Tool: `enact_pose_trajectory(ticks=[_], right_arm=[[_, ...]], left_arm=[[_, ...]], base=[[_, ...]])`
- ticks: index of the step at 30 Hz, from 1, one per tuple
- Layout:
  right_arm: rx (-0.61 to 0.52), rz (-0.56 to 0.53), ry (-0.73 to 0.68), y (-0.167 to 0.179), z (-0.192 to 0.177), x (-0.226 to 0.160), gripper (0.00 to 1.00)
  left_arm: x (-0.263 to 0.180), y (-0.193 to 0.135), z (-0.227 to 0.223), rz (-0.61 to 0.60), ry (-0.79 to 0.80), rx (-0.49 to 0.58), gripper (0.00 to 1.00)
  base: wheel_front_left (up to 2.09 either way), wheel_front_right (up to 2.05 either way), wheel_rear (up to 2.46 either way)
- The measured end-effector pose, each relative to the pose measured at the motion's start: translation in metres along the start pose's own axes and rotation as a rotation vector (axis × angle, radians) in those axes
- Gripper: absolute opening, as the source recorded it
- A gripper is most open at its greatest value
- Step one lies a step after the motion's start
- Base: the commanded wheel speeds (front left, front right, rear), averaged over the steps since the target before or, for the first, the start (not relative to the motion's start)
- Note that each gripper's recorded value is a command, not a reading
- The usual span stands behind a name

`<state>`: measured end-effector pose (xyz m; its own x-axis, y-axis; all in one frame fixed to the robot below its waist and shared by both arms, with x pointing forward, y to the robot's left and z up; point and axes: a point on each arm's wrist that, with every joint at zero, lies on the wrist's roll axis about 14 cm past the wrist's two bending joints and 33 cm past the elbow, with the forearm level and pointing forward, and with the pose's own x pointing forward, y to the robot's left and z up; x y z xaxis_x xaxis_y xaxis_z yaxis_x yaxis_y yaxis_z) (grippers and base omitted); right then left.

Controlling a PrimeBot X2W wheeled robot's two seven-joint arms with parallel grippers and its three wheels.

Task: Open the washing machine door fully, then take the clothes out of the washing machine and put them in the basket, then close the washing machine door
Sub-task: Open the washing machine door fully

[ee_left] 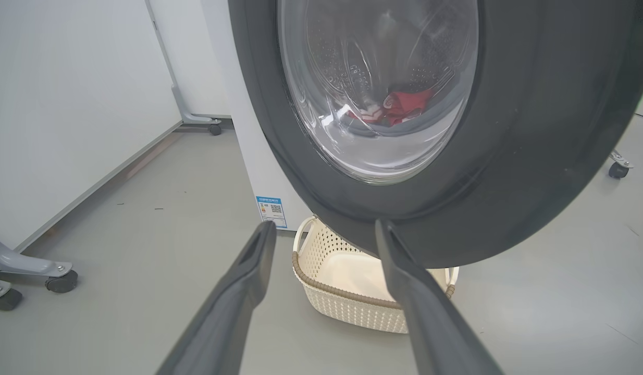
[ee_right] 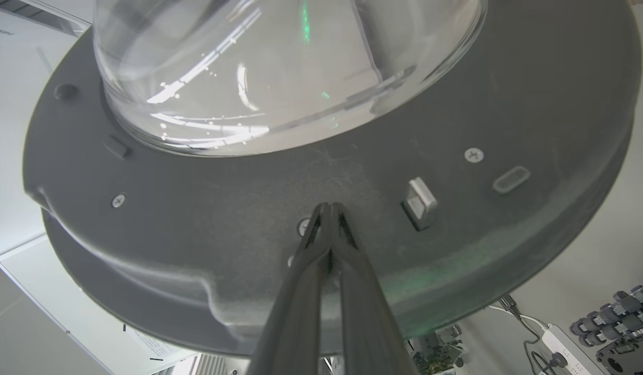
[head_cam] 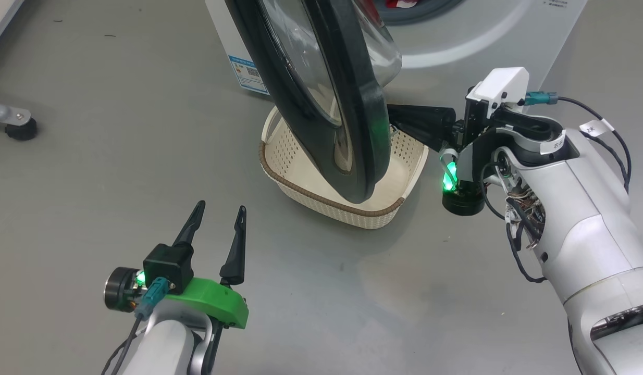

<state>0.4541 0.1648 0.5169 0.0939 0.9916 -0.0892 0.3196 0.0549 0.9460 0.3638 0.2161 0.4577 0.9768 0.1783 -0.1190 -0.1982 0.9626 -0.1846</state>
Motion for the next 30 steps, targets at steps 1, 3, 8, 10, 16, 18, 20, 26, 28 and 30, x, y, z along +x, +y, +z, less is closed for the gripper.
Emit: enact_pose_trajectory(ticks=[1,3,8,10,16,18,20,26,28,30], right_arm=[[0.003,0.003,0.01,0.0,-0.003,0.001,0.0],[0.003,0.003,0.031,-0.001,-0.01,0.004,0.0],[-0.006,0.009,0.072,0.0,-0.024,0.01,0.0],[-0.002,0.011,0.085,-0.001,-0.029,0.012,0.0],[-0.003,0.001,0.128,-0.007,-0.046,0.018,0.0],[-0.006,-0.002,0.137,-0.008,-0.051,0.021,0.0],[-0.002,-0.004,0.15,-0.01,-0.056,0.023,0.0],[-0.003,-0.006,0.191,-0.011,-0.073,0.029,0.0],[-0.002,-0.005,0.203,-0.011,-0.078,0.031,0.0],[-0.004,-0.007,0.211,-0.012,-0.082,0.033,0.0]], left_arm=[[0.0,0.0,0.0,0.001,0.0,0.003,1.0],[-0.001,0.0,-0.001,0.002,0.002,0.002,1.0],[-0.002,0.0,-0.002,0.002,0.005,0.001,1.0],[-0.002,0.0,-0.002,0.002,0.005,0.001,1.0],[-0.002,0.0,-0.001,0.002,0.003,0.001,1.0],[-0.002,0.0,-0.001,0.002,0.003,0.001,1.0],[-0.003,0.001,-0.001,0.003,0.003,0.001,1.0],[-0.003,0.002,-0.001,0.006,0.001,0.002,1.0],[-0.003,0.002,-0.001,0.007,0.001,0.002,1.0],[-0.003,0.002,-0.001,0.008,0.001,0.002,1.0]], base=[[0.0,0.0,0.0],[0.0,0.0,0.0],[0.0,0.0,0.0],[0.0,0.0,0.0],[0.0,0.0,0.0],[0.0,0.0,0.0],[0.0,0.0,0.0],[0.0,0.0,0.0],[0.0,0.0,0.0],[0.0,0.0,0.0]])
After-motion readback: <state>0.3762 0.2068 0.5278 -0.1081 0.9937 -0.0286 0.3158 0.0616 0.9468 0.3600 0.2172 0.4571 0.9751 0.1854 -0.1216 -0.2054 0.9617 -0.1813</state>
